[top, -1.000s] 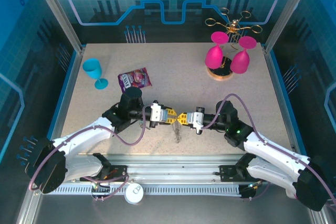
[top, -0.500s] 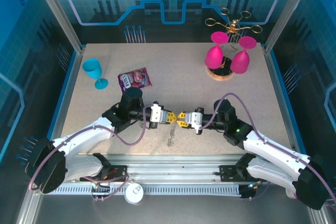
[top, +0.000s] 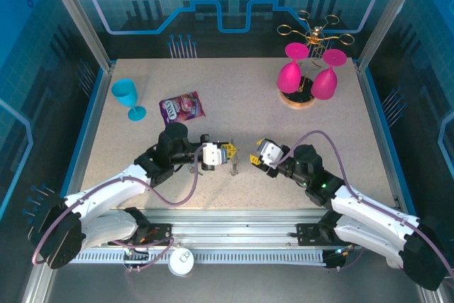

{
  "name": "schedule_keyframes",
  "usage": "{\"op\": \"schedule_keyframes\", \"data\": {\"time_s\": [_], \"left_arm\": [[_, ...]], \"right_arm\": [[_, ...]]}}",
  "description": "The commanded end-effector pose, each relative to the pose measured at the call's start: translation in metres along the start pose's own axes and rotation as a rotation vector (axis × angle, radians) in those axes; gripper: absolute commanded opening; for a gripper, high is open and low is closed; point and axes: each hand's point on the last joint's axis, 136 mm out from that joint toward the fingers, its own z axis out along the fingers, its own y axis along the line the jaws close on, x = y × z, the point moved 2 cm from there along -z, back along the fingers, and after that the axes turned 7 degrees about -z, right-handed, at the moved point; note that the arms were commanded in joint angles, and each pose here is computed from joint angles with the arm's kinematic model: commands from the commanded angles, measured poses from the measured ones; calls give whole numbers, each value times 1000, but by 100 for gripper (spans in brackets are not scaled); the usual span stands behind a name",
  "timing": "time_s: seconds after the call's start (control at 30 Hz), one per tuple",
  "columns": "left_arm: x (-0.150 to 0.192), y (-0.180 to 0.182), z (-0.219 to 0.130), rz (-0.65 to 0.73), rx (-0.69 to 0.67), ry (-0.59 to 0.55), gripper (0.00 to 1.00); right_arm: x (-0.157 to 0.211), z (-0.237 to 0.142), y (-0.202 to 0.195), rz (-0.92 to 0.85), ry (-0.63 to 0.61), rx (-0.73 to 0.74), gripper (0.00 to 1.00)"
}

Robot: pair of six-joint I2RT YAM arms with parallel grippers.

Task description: Put the keys on the keyring

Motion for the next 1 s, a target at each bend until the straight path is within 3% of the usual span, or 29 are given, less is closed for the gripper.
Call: {"op": "schedule_keyframes", "data": {"time_s": [0.0, 0.1, 0.2, 0.27, 0.6, 0.73, 0.97], "left_arm": [[-12, 19, -5, -105, -116, -34, 0], [-14, 36, -10, -296, -213, -23, 0], [-5, 68, -21, -568, -402, 89, 0], [-2, 77, -27, -696, -456, 142, 0], [7, 93, -50, -967, -502, 99, 0], [16, 99, -59, -1048, -536, 99, 0], [67, 115, -104, -1357, -862, 165, 0]], "right_arm": [[0, -1, -29, 244, 38, 162, 42], [1, -1, -29, 389, 74, 132, 40], [-1, 2, -23, 453, 96, 83, 40], [-1, 4, -20, 463, 100, 58, 39], [-11, 5, -19, 471, 66, 28, 36], [-21, 10, 4, 385, 49, -110, 36], [-32, 47, 75, 93, 90, -314, 38]]}}
